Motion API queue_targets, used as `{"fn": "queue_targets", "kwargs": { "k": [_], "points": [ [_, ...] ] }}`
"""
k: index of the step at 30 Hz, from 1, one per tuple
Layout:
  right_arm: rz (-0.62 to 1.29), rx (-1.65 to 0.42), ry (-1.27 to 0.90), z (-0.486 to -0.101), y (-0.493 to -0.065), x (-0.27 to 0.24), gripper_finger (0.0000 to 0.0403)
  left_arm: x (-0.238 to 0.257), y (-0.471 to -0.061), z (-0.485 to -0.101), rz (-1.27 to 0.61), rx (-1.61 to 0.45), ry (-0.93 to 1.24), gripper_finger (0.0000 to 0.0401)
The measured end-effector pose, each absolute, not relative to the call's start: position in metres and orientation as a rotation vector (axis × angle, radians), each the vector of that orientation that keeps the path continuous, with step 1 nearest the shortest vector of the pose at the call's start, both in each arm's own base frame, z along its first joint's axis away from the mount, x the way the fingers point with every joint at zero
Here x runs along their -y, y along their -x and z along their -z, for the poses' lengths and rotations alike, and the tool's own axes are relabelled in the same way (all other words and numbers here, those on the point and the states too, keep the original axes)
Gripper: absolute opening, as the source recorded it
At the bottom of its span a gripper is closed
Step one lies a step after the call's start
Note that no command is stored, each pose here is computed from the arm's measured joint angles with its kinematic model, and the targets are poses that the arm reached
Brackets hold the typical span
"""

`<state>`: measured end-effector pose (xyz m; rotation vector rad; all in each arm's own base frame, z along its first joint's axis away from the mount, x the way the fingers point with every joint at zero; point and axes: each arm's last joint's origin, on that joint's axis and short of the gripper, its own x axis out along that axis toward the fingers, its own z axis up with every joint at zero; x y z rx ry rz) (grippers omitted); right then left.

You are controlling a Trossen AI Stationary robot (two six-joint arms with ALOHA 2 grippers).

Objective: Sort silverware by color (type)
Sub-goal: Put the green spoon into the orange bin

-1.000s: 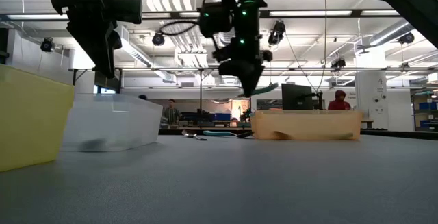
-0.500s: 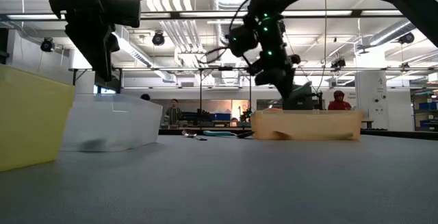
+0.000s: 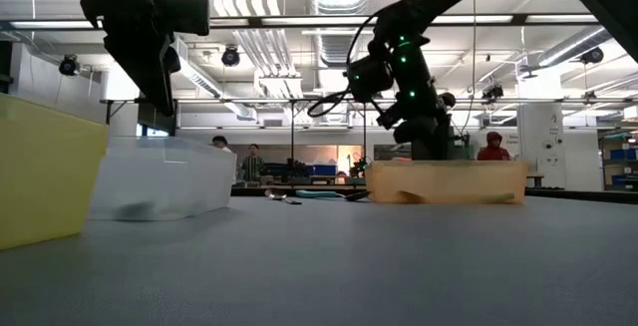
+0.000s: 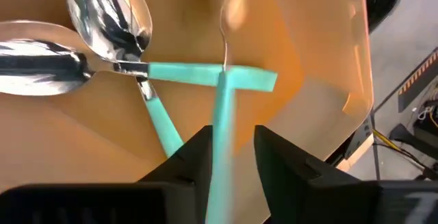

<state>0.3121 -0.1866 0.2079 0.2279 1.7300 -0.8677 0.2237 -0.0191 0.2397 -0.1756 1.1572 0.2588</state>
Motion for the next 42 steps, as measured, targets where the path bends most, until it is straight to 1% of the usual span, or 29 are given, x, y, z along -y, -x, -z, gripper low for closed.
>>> {"fn": "queue_targets", "kwargs": {
  "k": [4, 8, 11, 16, 18, 20, 24, 31, 38, 42],
  "points": [
    [0.881, -1.683, -0.234, -0.22, -0.314, 0.187, 0.0124, 0.019, -0.224, -0.239, -0.259, -1.158, 0.175, 0.0127],
    [0.927, -1.565, -0.272, -0.243, -0.318, 0.186, 0.0134, 0.019, -0.224, -0.239, -0.259, -1.158, 0.174, 0.0127],
    [0.924, -1.387, -0.349, -0.259, -0.333, 0.184, 0.0135, 0.019, -0.224, -0.239, -0.274, -1.15, 0.164, 0.0127],
    [0.769, -1.033, -0.418, -0.269, -0.373, 0.177, 0.0124, 0.018, -0.228, -0.238, -0.292, -1.13, 0.154, 0.0127],
    [0.734, -0.946, -0.449, -0.269, -0.384, 0.176, 0.0117, 0.019, -0.229, -0.237, -0.295, -1.129, 0.16, 0.0127],
    [0.736, -0.9, -0.478, -0.265, -0.391, 0.177, 0.0111, 0.019, -0.231, -0.235, -0.299, -1.136, 0.162, 0.0127],
    [0.765, -0.904, -0.526, -0.248, -0.399, 0.18, 0.0101, 0.019, -0.234, -0.232, -0.292, -1.145, 0.167, 0.0127],
    [0.779, -1.015, -0.525, -0.214, -0.405, 0.183, 0.0086, 0.02, -0.237, -0.231, -0.281, -1.134, 0.176, 0.0127],
    [0.79, -1.081, -0.489, -0.21, -0.398, 0.191, 0.0058, 0.02, -0.237, -0.231, -0.28, -1.129, 0.177, 0.0127],
    [0.858, -1.156, -0.467, -0.208, -0.385, 0.199, 0.0046, 0.02, -0.237, -0.231, -0.28, -1.129, 0.177, 0.0127]
  ]
}}
